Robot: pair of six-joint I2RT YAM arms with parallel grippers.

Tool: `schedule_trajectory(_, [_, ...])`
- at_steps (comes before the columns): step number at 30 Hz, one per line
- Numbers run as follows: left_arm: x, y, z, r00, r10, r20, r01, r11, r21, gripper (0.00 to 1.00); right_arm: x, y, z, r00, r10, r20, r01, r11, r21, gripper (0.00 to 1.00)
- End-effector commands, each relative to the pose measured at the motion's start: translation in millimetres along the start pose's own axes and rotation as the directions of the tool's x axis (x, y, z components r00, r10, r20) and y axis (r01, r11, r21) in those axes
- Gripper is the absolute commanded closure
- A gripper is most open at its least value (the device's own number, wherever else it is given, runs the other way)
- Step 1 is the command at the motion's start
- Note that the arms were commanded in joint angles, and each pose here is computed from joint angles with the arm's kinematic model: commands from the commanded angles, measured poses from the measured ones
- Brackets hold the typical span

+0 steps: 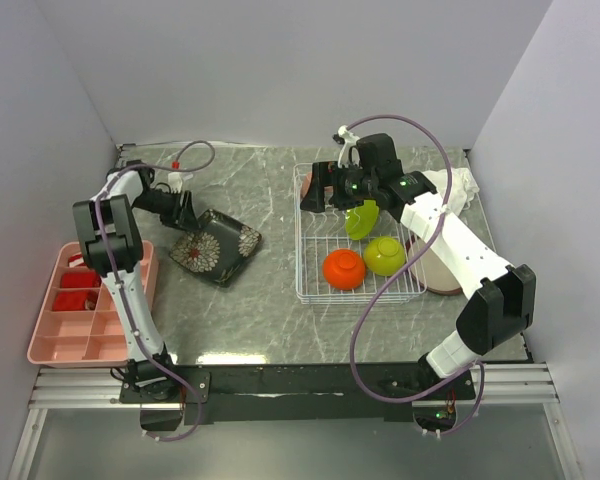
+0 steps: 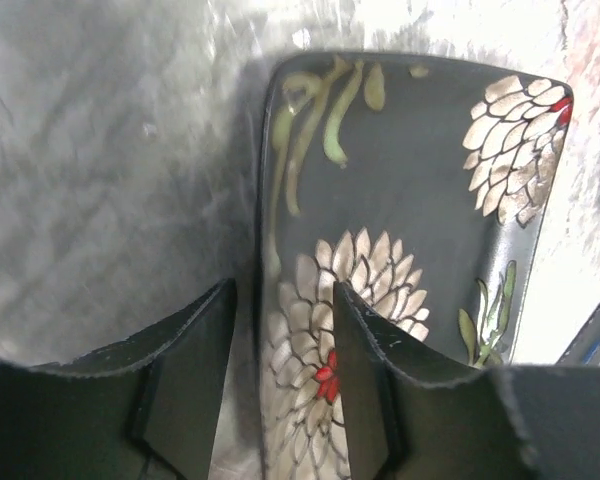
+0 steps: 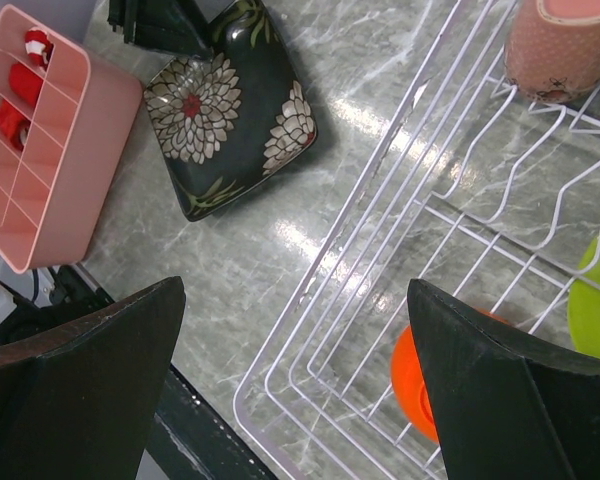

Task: Load the mixed dishes into the dish rack

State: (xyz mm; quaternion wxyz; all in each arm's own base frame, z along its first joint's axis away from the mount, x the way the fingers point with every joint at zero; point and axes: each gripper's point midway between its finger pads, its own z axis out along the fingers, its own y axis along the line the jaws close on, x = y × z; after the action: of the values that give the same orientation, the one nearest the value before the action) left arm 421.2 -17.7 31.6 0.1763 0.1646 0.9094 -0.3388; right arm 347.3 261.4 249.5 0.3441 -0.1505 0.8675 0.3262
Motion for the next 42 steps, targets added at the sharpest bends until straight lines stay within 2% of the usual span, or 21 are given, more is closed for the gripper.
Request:
schedule_trajectory(1, [13,11,11,0.994,0.036,-0.100,-0.034,0.999,0.015,0.50,-12,11,-9,0.998,-0.038,0.051,0.039,0.999,-0.018,0.00])
schedule_trajectory(2, [16,12,14,0.993,0.031,-0.112,-0.028,0.999,0.022,0.50,-13,11,-9,0.998,-0.040,0.052,0.041,0.999,-0.018,0.00])
schedule_trajectory(5, [26,12,24,0.988,0.040,-0.150,-0.035,0.999,0.042,0.60,-13,12,-7,0.998,-0.044,0.051,0.045,0.999,-0.017,0.00])
schedule_trajectory(6, [29,11,28,0.985,0.052,-0.165,-0.044,0.998,0.053,0.71,-12,11,-7,0.998,-0.042,0.047,0.043,0.999,-0.016,0.00])
schedule_trajectory(9, [32,9,34,0.982,0.053,-0.183,-0.043,0.997,0.061,0.91,-12,13,-6,0.997,-0.053,0.048,0.053,0.998,-0.014,0.00])
schedule_trajectory(12, [29,6,32,0.981,0.065,-0.181,-0.056,0.997,0.053,0.98,-13,16,-6,0.996,-0.070,0.053,0.071,0.997,-0.013,0.00])
schedule_trajectory(16, [14,-13,15,0.985,0.081,-0.155,-0.069,0.994,0.080,0.99,-15,21,-8,0.994,-0.093,0.063,0.094,0.995,-0.013,0.00])
schedule_trajectory(22, [-50,-80,-45,0.993,0.101,0.058,-0.111,0.973,0.202,0.99,-23,23,-8,0.991,-0.109,0.072,0.110,0.994,-0.019,0.00])
schedule_trajectory(28, [-64,-112,-75,0.986,0.032,0.165,-0.073,0.965,0.250,0.99,-33,40,-3,0.997,-0.059,0.056,0.064,0.993,-0.099,0.00])
schedule_trajectory(31, [-75,-122,-90,0.971,-0.024,0.237,-0.047,0.956,0.291,0.99,-47,56,-1,0.999,-0.025,0.044,0.034,0.976,-0.216,0.00])
schedule_trajectory(32, [-79,-129,-97,0.963,-0.083,0.256,-0.006,0.944,0.330,0.99,-54,56,-1,0.999,0.001,0.047,0.010,0.972,-0.235,0.02])
schedule_trajectory(33, [-89,-133,-105,0.950,-0.045,0.308,-0.057,0.948,0.313,0.99,-59,55,7,0.999,0.025,0.044,-0.014,0.968,-0.251,0.02])
schedule_trajectory(35, [-93,-141,-111,0.942,-0.105,0.319,-0.010,0.941,0.339,0.99,-72,59,9,0.996,0.077,0.055,-0.059,0.961,-0.272,0.03])
schedule_trajectory(37, [-106,-154,-125,0.919,-0.089,0.383,-0.060,0.931,0.361,0.99,-83,65,13,0.990,0.112,0.090,-0.079,0.947,-0.311,0.03])
schedule_trajectory(38, [-110,-160,-132,0.913,-0.151,0.378,-0.012,0.918,0.396,0.99,-86,68,13,0.988,0.119,0.095,-0.081,0.940,-0.333,0.03])
schedule_trajectory(40, [-122,-172,-148,0.894,-0.131,0.429,-0.073,0.901,0.428,0.99,-90,67,22,0.984,0.153,0.088,-0.114,0.932,-0.343,0.03])
schedule_trajectory(41, [-125,-178,-154,0.893,-0.199,0.404,-0.017,0.881,0.472,0.99,-90,66,26,0.983,0.163,0.084,-0.125,0.930,-0.347,0.03])
schedule_trajectory(42, [-128,-183,-160,0.888,-0.202,0.413,-0.026,0.875,0.484,0.99,-90,66,33,0.984,0.162,0.080,-0.123,0.924,-0.363,0.03])
